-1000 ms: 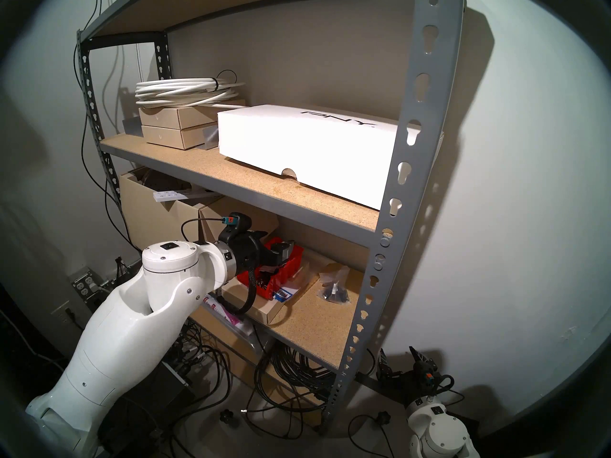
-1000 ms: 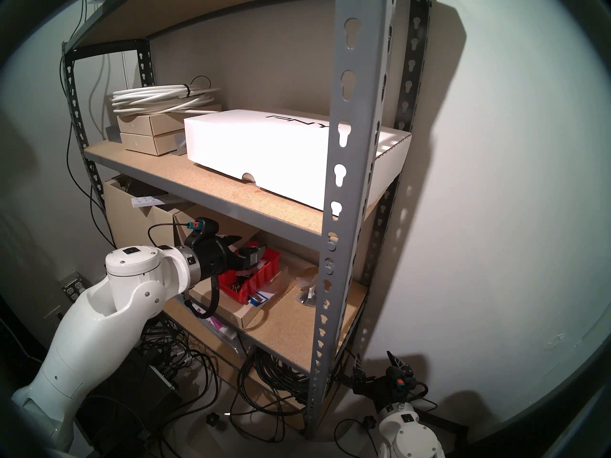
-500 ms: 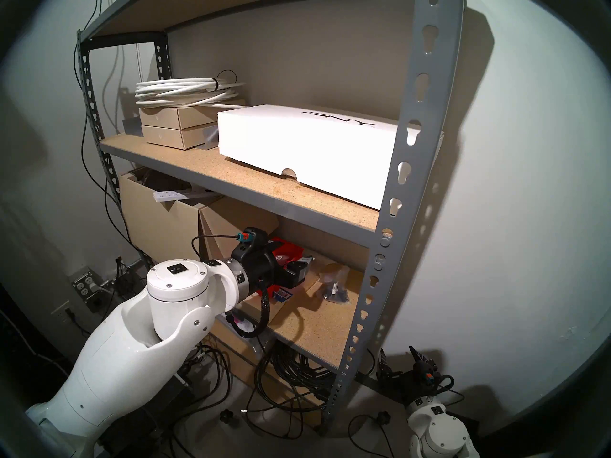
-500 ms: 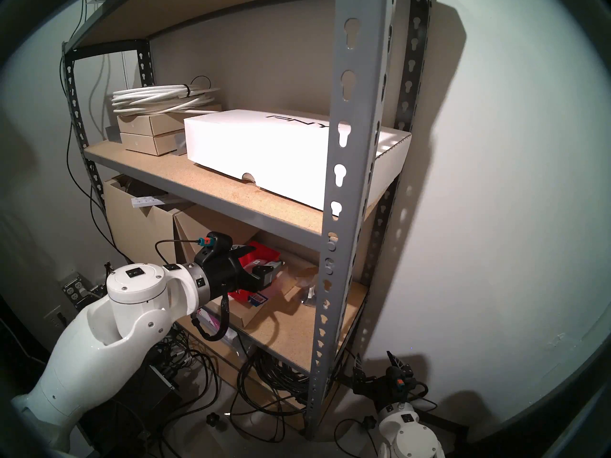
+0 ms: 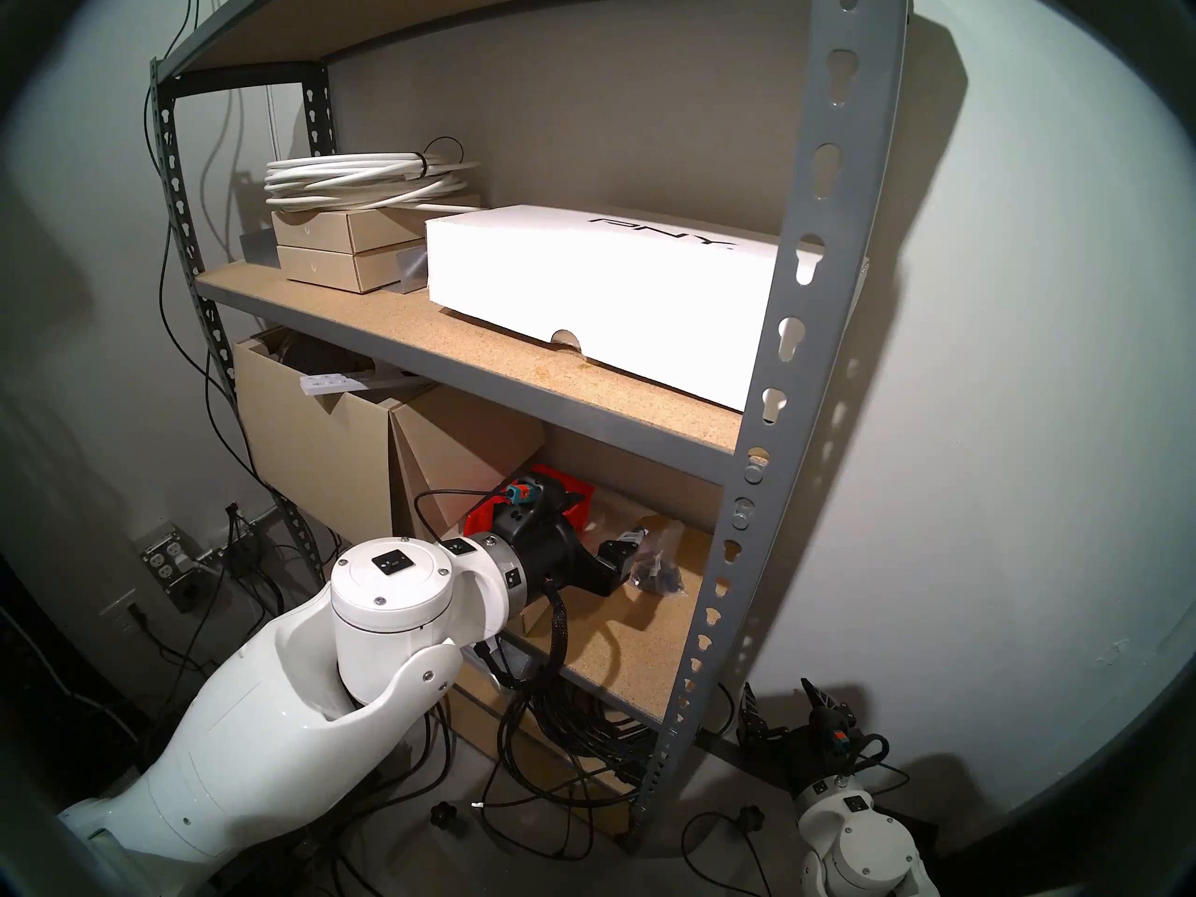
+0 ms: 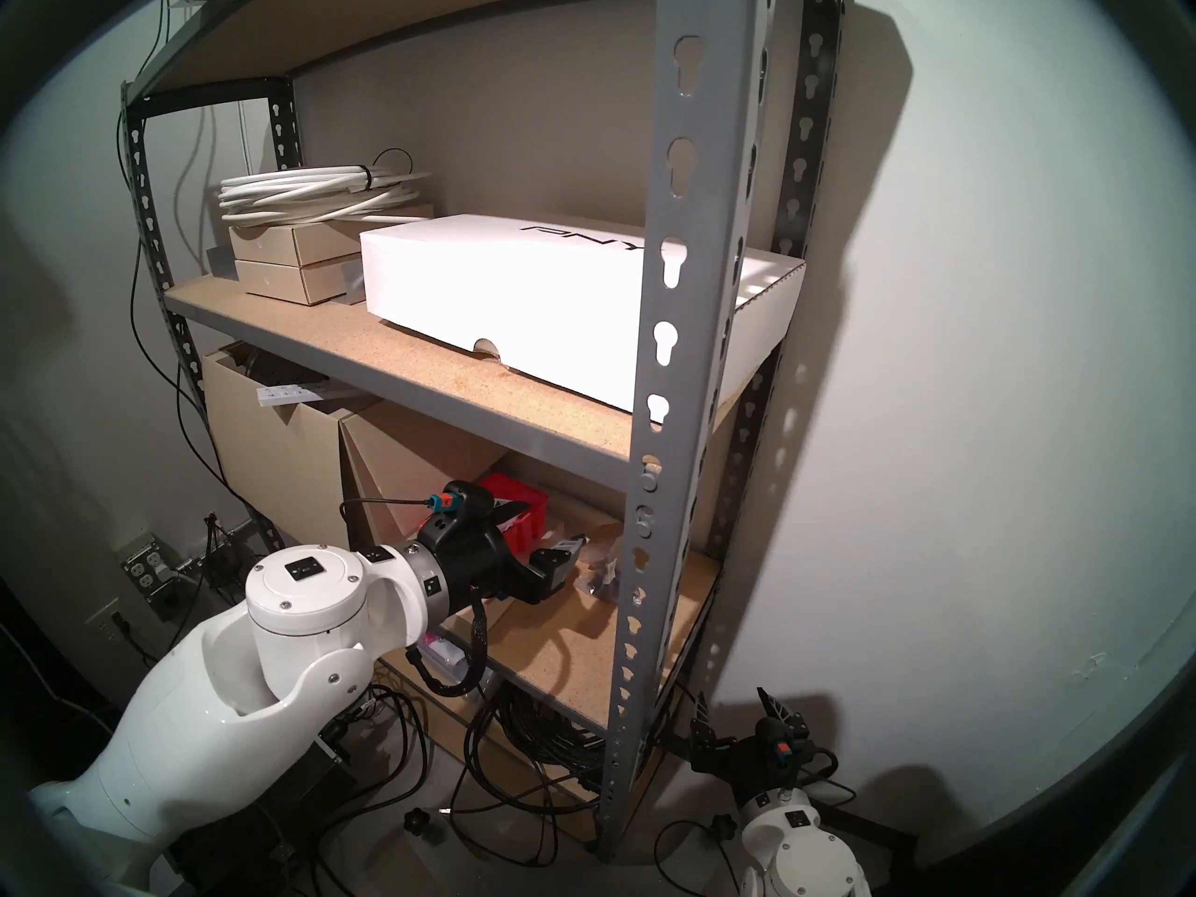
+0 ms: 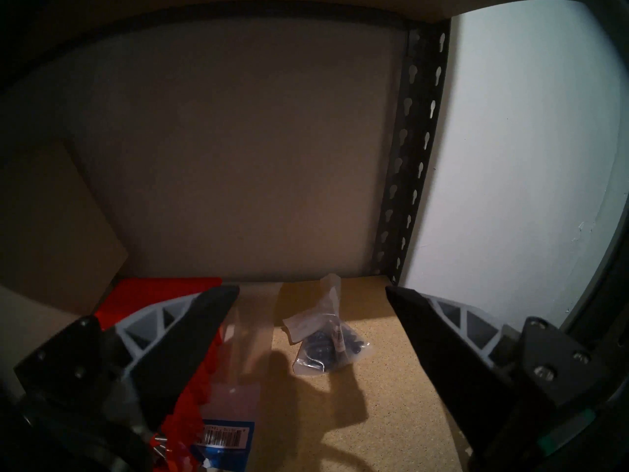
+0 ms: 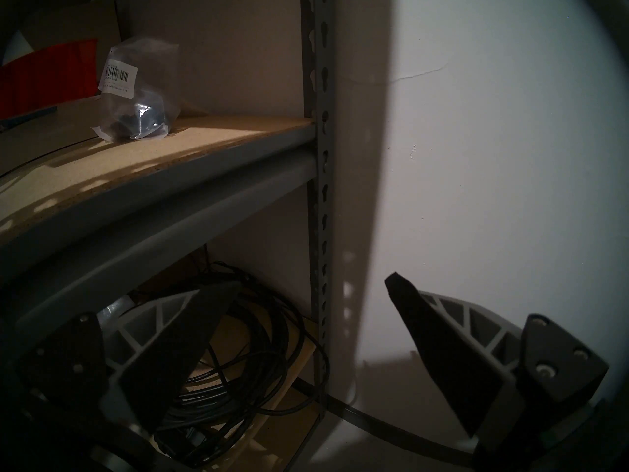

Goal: Organize the rack shelf by putting things into a case

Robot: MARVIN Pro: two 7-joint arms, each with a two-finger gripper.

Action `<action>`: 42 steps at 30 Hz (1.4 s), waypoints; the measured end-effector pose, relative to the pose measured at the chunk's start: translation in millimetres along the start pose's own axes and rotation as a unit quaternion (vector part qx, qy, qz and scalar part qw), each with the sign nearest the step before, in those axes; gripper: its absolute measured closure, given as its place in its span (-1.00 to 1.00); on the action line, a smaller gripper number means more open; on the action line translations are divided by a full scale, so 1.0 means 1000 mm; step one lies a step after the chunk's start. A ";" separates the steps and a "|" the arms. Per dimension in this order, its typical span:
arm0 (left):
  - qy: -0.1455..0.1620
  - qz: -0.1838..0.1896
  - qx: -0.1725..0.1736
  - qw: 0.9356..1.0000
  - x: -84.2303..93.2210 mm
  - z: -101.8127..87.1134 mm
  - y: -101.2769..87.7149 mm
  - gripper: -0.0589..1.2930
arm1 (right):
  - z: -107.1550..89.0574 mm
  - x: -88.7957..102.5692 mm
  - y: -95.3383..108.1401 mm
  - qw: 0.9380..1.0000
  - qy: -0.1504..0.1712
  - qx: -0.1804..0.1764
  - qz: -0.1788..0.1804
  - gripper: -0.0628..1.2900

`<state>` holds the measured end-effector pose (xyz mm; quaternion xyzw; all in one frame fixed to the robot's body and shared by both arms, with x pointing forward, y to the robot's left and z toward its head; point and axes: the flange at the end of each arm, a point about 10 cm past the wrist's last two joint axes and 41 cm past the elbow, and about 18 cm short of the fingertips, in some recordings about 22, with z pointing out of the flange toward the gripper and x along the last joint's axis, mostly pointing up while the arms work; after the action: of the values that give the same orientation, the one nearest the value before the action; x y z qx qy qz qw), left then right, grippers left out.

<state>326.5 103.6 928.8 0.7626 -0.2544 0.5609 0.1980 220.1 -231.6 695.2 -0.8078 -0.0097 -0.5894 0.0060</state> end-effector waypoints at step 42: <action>-0.021 -0.007 -0.010 1.000 -0.021 0.018 0.022 -0.88 | 0.000 0.000 0.000 1.000 0.000 0.000 0.000 -0.94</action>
<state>321.8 79.2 903.6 0.7739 -0.2591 0.5406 0.2044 220.1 -231.6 695.2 -0.8078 -0.0097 -0.5894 0.0060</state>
